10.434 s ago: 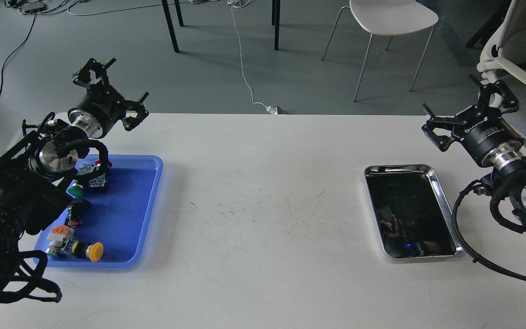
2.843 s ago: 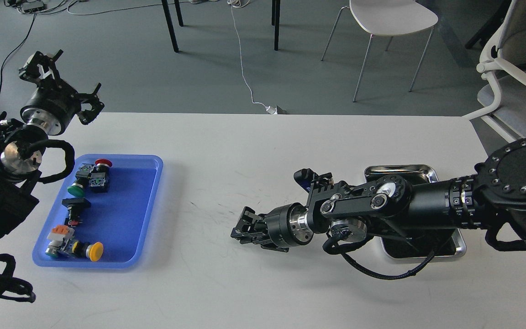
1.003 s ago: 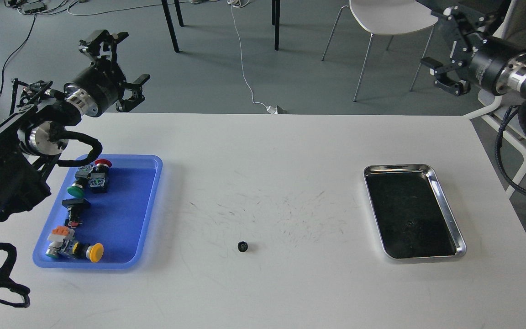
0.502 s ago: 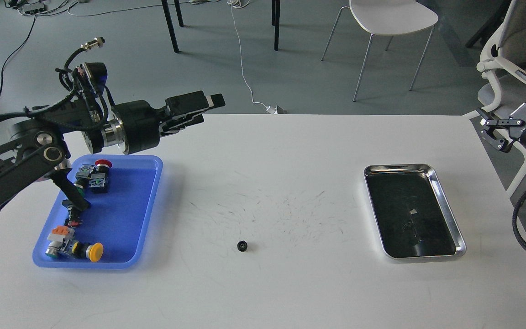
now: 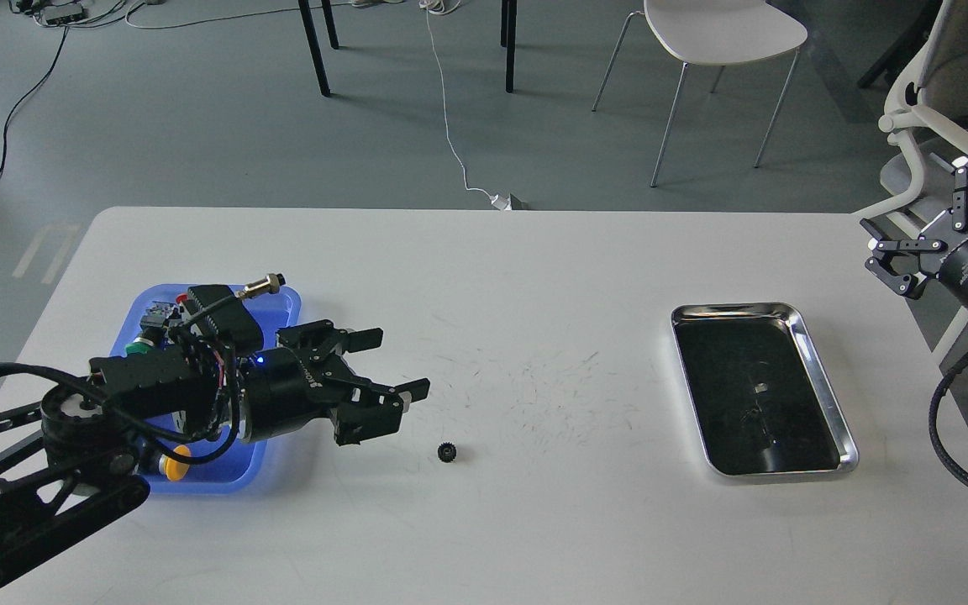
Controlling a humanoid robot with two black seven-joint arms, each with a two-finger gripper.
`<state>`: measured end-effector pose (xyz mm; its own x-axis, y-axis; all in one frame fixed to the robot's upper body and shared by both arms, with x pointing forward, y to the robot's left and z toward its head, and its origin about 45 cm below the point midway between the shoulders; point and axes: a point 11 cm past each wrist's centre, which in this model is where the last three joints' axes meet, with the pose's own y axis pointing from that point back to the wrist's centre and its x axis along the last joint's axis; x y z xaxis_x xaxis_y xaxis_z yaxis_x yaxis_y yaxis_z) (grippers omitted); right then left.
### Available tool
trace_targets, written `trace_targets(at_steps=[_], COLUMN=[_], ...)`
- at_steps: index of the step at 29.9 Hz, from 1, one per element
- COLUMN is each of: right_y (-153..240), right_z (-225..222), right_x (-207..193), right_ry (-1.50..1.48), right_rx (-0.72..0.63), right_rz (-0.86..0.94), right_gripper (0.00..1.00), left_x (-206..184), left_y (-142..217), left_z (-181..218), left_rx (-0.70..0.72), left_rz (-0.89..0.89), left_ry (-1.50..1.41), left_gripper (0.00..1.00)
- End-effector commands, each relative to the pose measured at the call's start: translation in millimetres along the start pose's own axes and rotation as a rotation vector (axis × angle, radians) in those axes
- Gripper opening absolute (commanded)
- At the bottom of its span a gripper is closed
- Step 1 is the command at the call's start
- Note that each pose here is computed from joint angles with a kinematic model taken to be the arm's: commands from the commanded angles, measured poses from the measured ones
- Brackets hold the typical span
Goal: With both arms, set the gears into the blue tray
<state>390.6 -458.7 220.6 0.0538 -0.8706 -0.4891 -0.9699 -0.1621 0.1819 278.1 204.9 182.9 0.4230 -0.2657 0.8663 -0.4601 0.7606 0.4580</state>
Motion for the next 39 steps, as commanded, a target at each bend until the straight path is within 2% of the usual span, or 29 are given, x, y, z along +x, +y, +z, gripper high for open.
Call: trace_targets(at_steps=[1,5,10,16,29,36,39], right_y=[-0.8,-0.6,-3.9,-6.0,-7.6,-8.8,-9.6], right_z=[3.4,5.9,11.1,15.4,21.2,23.7,25.4], right_x=[-0.8,-1.0,-6.1,-9.3,-13.6,-17.9,-18.7], right_ry=[-0.001,-0.002,-0.009,-0.016,-0.022,-0.025,-0.028], right_rx=[-0.007,-0.012,-0.018,-0.023,-0.032,-0.037,-0.039], right_rz=[0.0,-0.001,-0.013,-0.021,-0.033,-0.039,-0.039], right_gripper=[0.96,0.96,0.96,0.96,0.96,0.96,0.96], left_x=[-17.4,-20.6,-28.4,-57.1,-82.0,-91.4,-94.5], left_y=[-15.3,-32.1,-47.9,-57.7,-64.3,-61.9,-60.6], left_z=[16.8,29.7,25.3,25.3,25.8,27.9,24.2], left_rx=[-0.046,-0.076,-0.063,-0.059,-0.046,-0.045,-0.032], left_rz=[-0.001,0.018,0.03,-0.005,-0.035,-0.05,-0.057], left_ry=[-0.08,-0.054,-0.026,-0.012,0.017,0.034,0.036], left_gripper=[0.97,0.98,0.95,0.93,0.72,0.53,0.48])
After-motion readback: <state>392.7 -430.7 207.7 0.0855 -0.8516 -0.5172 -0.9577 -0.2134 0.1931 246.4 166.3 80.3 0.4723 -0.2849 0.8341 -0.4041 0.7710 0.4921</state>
